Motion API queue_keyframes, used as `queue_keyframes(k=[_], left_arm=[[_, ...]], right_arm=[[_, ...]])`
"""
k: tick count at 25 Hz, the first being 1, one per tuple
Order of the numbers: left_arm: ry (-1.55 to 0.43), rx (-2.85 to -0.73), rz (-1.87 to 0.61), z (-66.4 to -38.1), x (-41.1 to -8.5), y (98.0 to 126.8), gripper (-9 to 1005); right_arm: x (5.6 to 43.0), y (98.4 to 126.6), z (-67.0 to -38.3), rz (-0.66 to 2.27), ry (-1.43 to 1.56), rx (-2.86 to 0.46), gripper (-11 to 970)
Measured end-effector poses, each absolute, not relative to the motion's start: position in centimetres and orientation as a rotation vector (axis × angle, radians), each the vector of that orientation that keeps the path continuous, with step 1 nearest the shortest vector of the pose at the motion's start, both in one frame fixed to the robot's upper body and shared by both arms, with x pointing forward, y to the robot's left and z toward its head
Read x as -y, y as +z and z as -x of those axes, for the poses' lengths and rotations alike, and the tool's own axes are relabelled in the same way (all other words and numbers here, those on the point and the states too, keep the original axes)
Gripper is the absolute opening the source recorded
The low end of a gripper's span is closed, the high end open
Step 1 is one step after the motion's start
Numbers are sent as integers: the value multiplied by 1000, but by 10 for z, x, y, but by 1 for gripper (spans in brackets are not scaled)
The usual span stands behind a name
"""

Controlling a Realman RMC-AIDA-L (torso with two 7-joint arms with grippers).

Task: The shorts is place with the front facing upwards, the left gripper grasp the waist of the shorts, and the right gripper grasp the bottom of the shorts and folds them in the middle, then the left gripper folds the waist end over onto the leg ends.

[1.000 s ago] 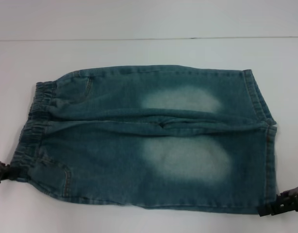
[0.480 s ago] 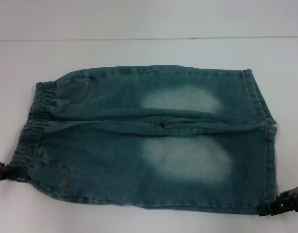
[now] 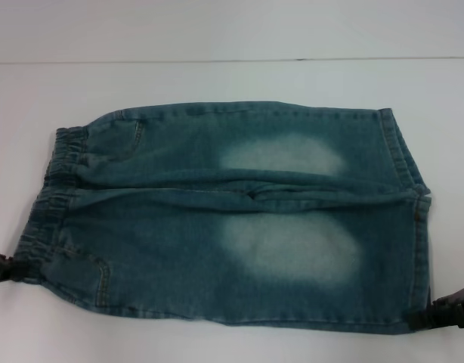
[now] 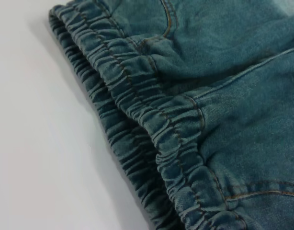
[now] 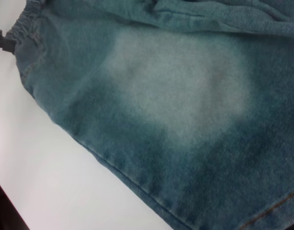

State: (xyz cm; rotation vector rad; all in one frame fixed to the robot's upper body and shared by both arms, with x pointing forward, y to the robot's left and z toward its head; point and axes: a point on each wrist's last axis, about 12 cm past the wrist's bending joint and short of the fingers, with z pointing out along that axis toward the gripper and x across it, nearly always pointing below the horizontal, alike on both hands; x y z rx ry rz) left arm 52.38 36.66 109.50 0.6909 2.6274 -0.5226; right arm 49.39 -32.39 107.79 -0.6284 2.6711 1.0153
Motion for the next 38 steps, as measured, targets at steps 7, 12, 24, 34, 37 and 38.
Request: queue_keyframes(k=[7,12,24,34,37,38], left_arm=[[-529,-2630,-688,-523,-366,1094,43],[-535,-2632,-683,-521,-366,1093,43],[-558,-2618,-637,-534,-367,1107,43],[-620,-2592,-655,-553,-346,1123,42],[-618,-2588,-644,-556,-346,1127,42],[-616,-2586,-638,-557,-347,1128,42]], right_arm=[[324,1076,-496,631,1000,-2673,185],[324,1075,-495,646,997,-2668,101],[336,1088,-499,704,1007,-2517,49],[321,1106,-521,793,1012,-2332,49],[323,1111,-524,782,1009,-2287,49],[325,1113,-526,770,1001,-2270,49]])
